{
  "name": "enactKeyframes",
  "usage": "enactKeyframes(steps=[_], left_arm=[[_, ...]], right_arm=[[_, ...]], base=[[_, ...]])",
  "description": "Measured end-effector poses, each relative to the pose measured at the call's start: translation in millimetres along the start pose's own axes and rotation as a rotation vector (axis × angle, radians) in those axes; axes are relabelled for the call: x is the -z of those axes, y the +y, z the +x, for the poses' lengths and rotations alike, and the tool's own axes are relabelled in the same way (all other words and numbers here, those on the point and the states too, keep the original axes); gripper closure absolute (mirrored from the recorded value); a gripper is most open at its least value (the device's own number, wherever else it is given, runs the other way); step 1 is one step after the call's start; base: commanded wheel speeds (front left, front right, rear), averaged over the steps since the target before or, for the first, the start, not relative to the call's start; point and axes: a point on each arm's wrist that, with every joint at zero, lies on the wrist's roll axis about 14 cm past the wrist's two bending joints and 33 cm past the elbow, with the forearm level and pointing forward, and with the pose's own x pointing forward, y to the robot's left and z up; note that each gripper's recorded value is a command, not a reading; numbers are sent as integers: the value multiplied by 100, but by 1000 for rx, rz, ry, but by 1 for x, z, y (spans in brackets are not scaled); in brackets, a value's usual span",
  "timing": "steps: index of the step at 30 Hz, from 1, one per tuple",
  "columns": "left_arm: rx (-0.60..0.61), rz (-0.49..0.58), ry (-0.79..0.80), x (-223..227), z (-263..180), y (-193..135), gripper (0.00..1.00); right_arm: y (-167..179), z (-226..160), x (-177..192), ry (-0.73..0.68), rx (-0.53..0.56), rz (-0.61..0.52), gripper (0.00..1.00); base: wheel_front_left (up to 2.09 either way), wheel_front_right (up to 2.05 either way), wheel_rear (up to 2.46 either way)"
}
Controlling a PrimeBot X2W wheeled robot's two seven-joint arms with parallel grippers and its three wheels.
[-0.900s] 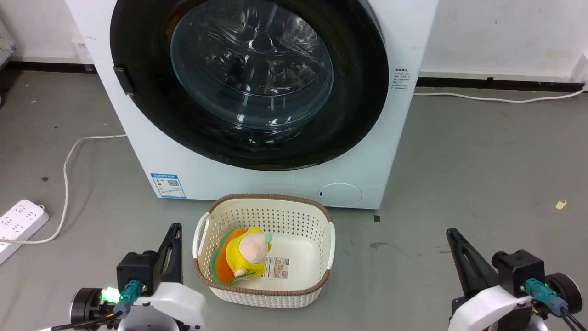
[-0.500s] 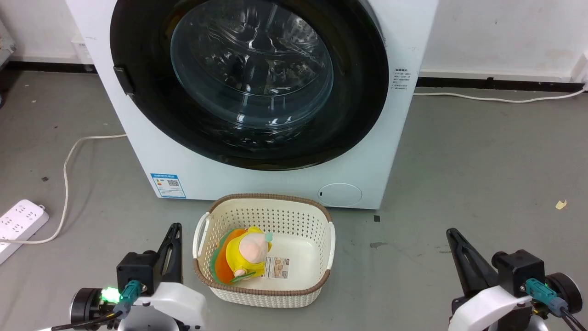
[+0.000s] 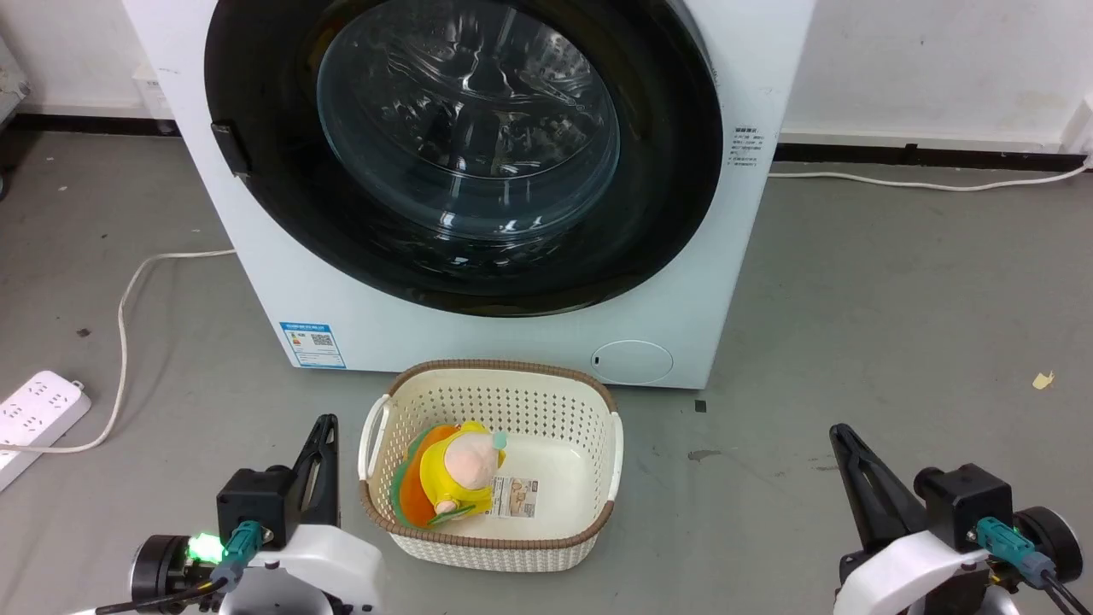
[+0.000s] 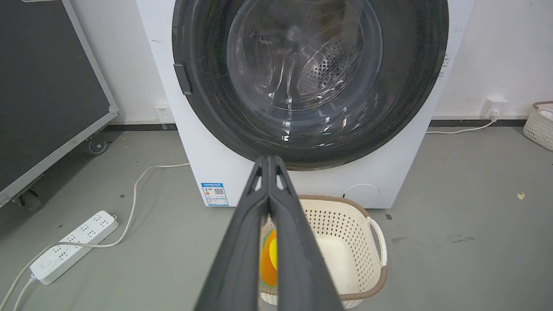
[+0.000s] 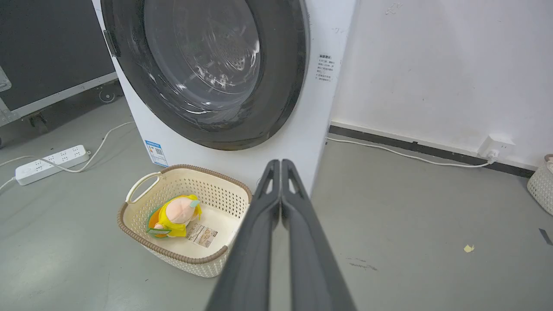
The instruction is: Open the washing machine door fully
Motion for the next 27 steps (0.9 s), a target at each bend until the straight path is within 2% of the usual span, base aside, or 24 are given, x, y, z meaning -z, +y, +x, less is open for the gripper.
enactKeyframes(steps=[24,25,27], left_arm=[[-1,0,0,0,0,0,100],[0,-1,0,0,0,0,0],[-1,-2,0,0,0,0,0]], right_arm=[[0,0,0,0,0,0,100],[0,0,0,0,-1,1,0],[0,0,0,1,-1,0,0]], base=[[0,0,0],[0,0,0],[0,0,0]])
